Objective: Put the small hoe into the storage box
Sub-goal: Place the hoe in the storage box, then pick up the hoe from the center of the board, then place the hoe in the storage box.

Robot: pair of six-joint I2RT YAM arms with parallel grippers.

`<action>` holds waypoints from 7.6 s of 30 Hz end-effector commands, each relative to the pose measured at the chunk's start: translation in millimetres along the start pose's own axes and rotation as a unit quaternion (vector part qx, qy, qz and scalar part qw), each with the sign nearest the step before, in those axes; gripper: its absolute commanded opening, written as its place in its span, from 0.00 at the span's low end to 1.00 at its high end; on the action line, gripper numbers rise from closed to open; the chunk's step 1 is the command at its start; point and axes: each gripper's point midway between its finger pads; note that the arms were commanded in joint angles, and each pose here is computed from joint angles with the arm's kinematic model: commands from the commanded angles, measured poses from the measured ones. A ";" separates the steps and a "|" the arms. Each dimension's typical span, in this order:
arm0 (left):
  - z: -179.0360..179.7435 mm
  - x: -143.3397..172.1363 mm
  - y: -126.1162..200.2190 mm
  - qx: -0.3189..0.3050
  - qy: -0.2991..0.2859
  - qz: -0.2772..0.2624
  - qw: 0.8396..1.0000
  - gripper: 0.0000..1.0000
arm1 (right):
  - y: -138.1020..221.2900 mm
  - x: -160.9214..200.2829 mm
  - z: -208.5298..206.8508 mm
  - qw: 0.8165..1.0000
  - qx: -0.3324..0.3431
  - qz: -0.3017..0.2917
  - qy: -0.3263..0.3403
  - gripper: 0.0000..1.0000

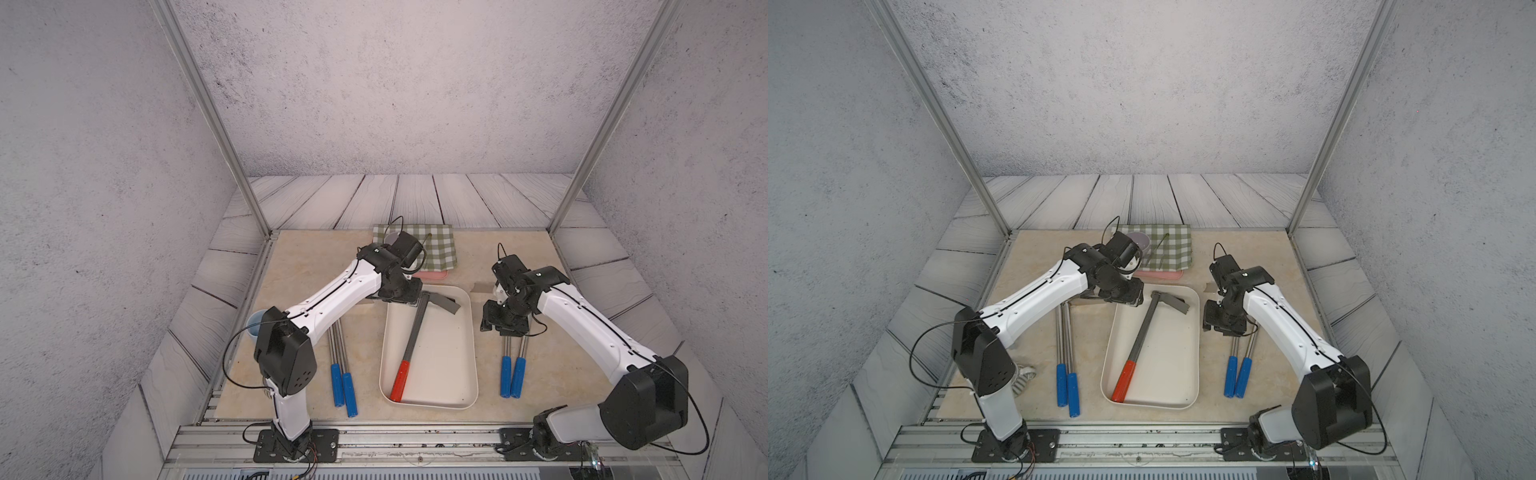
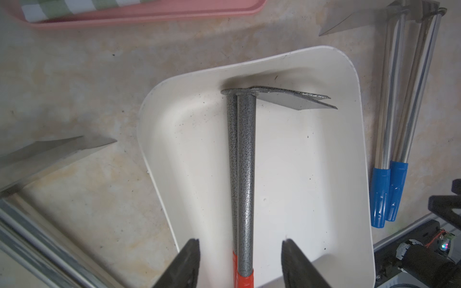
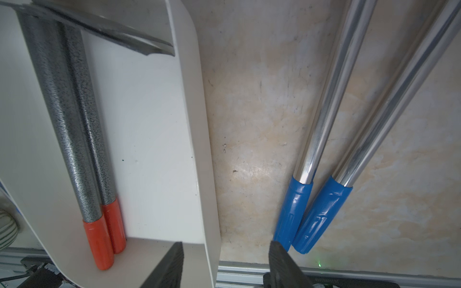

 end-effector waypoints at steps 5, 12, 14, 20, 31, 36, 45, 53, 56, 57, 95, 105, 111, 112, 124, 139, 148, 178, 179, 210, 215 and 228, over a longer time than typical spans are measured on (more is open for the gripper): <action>27.1 6.3 31.5 -0.012 0.003 -0.067 0.998 0.56 | 8.1 -5.5 0.8 1.000 0.004 -0.005 0.000 0.57; 50.8 26.2 47.3 -0.009 0.030 -0.094 0.995 0.56 | 25.2 -3.3 -9.4 0.999 0.031 -0.023 0.006 0.57; 54.9 31.5 50.8 -0.005 0.036 -0.100 0.994 0.56 | 30.6 -1.4 -12.0 0.999 0.035 -0.029 0.006 0.57; 65.0 47.5 54.6 0.001 0.046 -0.106 0.993 0.56 | 41.9 9.7 -15.8 0.998 0.029 -0.046 0.004 0.57; 74.1 61.3 55.3 -0.006 0.051 -0.104 0.993 0.55 | 46.4 12.3 -39.7 0.996 0.051 -0.064 -0.033 0.57; 80.7 62.7 54.4 -0.019 0.055 -0.105 0.993 0.55 | 26.5 -2.5 -45.9 0.997 0.036 -0.050 -0.053 0.57; 82.5 58.3 46.8 -0.011 0.064 -0.103 0.993 0.55 | -8.4 -38.0 -67.5 0.995 0.015 -0.027 -0.099 0.61; 83.4 51.4 39.9 -0.006 0.061 -0.098 0.993 0.54 | -38.7 -57.4 -79.6 0.992 0.011 -0.003 -0.123 0.61; 84.3 47.9 40.3 0.000 0.059 -0.103 0.993 0.54 | -45.1 -62.7 -85.6 0.992 0.019 0.001 -0.129 0.62; 85.5 47.2 40.0 0.000 0.060 -0.102 0.993 0.54 | -46.6 -64.3 -87.0 0.991 0.021 0.002 -0.130 0.62; 96.3 45.4 22.9 0.014 0.084 -0.077 0.993 0.54 | -103.4 -84.4 -109.7 0.986 0.032 0.060 -0.154 0.62; 96.4 47.5 22.5 0.016 0.087 -0.074 0.993 0.54 | -113.1 -82.5 -110.8 0.985 0.032 0.070 -0.156 0.59; 96.6 49.4 23.8 0.017 0.089 -0.074 0.993 0.54 | -115.3 -81.3 -112.9 0.984 0.037 0.070 -0.157 0.54; 96.5 49.8 23.4 0.018 0.090 -0.074 0.993 0.54 | -115.5 -81.0 -113.2 0.984 0.037 0.071 -0.157 0.53; 96.5 49.9 25.9 0.020 0.092 -0.078 0.992 0.54 | -118.6 -79.3 -115.3 0.984 0.043 0.078 -0.153 0.38; 100.4 53.0 30.1 0.017 0.094 -0.082 0.992 0.54 | -95.7 -89.3 -107.6 0.988 0.043 0.058 -0.133 0.23; 100.4 54.7 35.2 0.019 0.095 -0.087 0.991 0.54 | -28.9 -93.4 -82.5 0.993 0.019 0.009 -0.114 0.18; 108.6 58.7 66.8 0.015 0.105 -0.127 0.986 0.54 | 13.0 -35.8 54.1 0.996 0.021 0.000 -0.089 0.16; 109.4 59.4 66.1 0.015 0.106 -0.126 0.986 0.54 | 8.1 -34.9 57.3 0.996 0.024 0.006 -0.086 0.17; 116.2 63.6 51.4 0.024 0.119 -0.115 0.986 0.54 | -61.0 -27.6 72.3 0.992 0.078 0.073 -0.071 0.16; 116.1 63.2 51.6 0.025 0.121 -0.116 0.986 0.54 | -67.8 -26.2 71.1 0.991 0.083 0.081 -0.072 0.16; 116.9 64.4 52.5 0.025 0.123 -0.117 0.985 0.54 | -84.8 -29.1 71.0 0.988 0.090 0.088 -0.089 0.18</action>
Point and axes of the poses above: each gripper's point midway between its finger pads, its own y axis back along the fingers, its own z axis along the line the jaws close on, x = y × z, and after that the axes turned 5 degrees about y, right-handed
